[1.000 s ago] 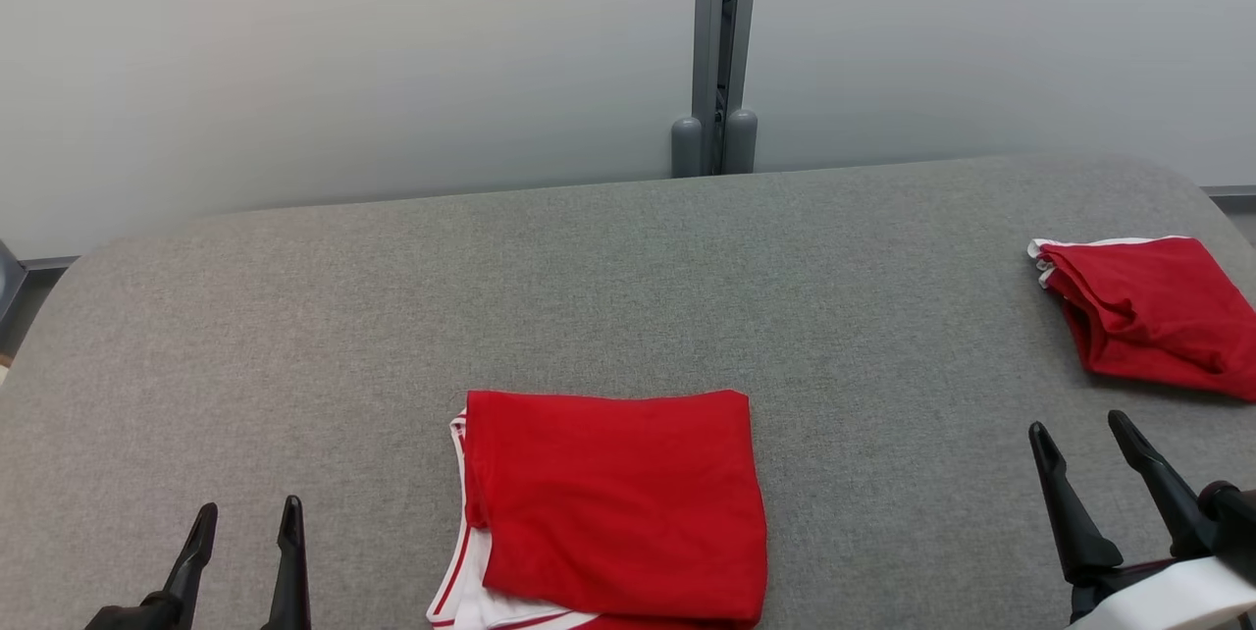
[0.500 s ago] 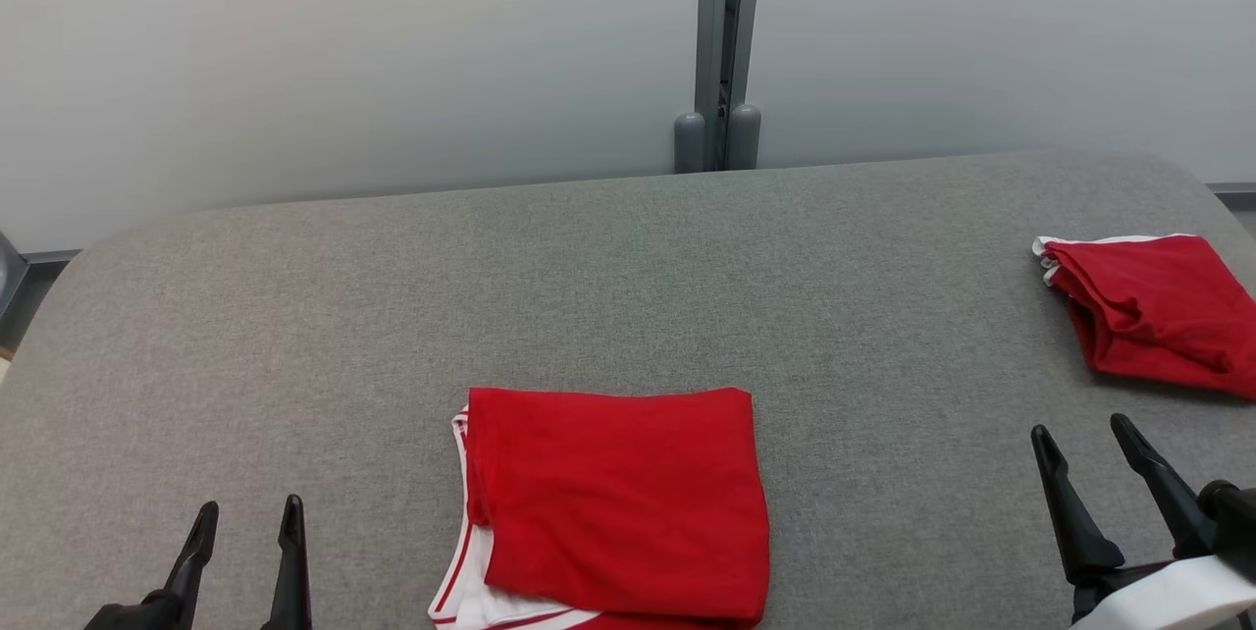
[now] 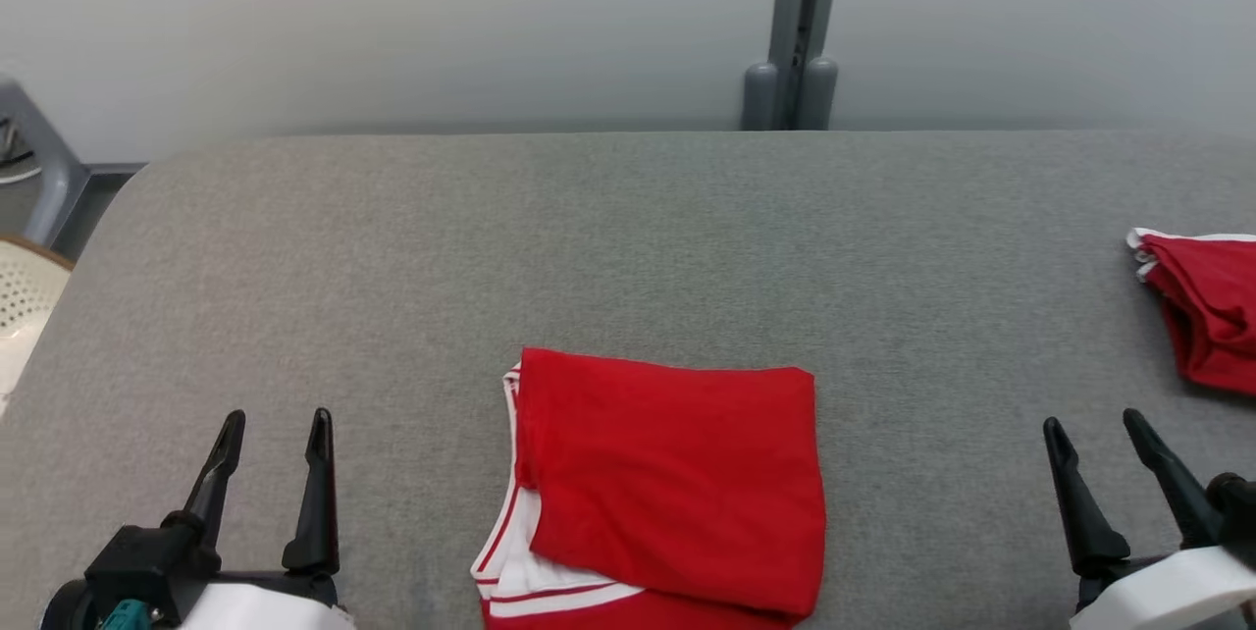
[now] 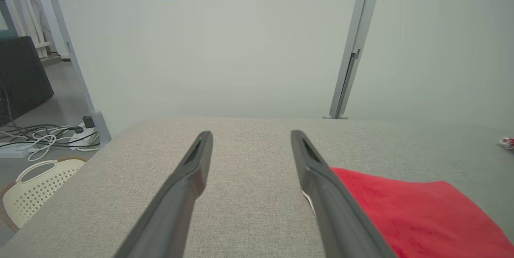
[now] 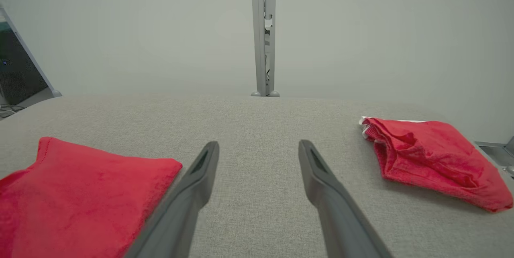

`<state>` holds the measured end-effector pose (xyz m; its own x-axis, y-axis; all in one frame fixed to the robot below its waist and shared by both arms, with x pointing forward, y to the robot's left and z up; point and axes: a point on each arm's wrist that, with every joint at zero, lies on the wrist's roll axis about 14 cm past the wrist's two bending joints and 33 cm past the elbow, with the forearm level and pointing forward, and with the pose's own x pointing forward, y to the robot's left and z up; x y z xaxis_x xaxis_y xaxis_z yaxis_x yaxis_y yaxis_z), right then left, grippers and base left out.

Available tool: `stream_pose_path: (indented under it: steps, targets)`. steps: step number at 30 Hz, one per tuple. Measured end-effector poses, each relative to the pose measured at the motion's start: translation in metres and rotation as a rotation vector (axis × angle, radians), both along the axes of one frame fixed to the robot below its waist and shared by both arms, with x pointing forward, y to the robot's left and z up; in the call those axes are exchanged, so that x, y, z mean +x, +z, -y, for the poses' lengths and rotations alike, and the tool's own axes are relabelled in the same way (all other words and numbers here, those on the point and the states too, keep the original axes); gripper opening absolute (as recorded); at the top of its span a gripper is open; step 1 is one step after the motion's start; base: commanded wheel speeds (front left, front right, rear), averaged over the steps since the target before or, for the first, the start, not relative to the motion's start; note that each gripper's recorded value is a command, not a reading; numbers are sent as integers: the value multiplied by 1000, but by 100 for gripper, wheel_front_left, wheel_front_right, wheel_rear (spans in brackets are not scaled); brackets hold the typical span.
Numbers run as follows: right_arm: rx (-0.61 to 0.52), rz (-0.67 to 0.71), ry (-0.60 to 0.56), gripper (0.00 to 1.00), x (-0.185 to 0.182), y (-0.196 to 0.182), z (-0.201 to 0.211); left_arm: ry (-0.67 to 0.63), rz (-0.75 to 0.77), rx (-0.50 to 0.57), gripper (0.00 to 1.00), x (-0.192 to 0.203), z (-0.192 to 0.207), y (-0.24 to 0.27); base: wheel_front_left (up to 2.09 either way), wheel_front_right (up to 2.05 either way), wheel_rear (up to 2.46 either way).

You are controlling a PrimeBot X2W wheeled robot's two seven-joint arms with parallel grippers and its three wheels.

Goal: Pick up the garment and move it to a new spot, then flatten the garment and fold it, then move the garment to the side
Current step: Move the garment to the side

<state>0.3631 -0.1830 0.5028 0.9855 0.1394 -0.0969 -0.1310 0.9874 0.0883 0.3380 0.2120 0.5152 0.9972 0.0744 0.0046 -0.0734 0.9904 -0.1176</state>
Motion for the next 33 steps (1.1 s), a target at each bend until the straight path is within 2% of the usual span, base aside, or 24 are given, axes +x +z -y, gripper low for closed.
stream_pose_path:
  steps: [8,14,18,23,24,25,29,33]
  targets:
    - [47,-168,173,100,17,-54,-66,63,14,-7,100,-2,-17,-1,0,0,0]
    - [90,-306,300,100,16,-96,-118,112,8,-2,100,-7,-31,-5,0,0,0]
    - [123,-411,341,100,10,-123,-139,131,0,1,100,-9,-38,-10,0,0,0]
    - [131,-476,388,100,7,-136,-155,151,-2,-2,100,-10,-43,-13,0,0,0]
    - [137,-479,394,38,7,-136,-158,152,-4,-3,100,-10,-43,-15,0,0,0]
    - [149,-491,397,0,7,-137,-160,152,-7,-3,100,-10,-42,-16,0,0,0]
    - [146,-480,412,0,10,-134,-161,139,-11,-4,100,-7,-39,-18,0,0,0]
    - [86,-385,395,0,23,-121,-142,110,-6,2,100,0,-33,-18,0,0,0]
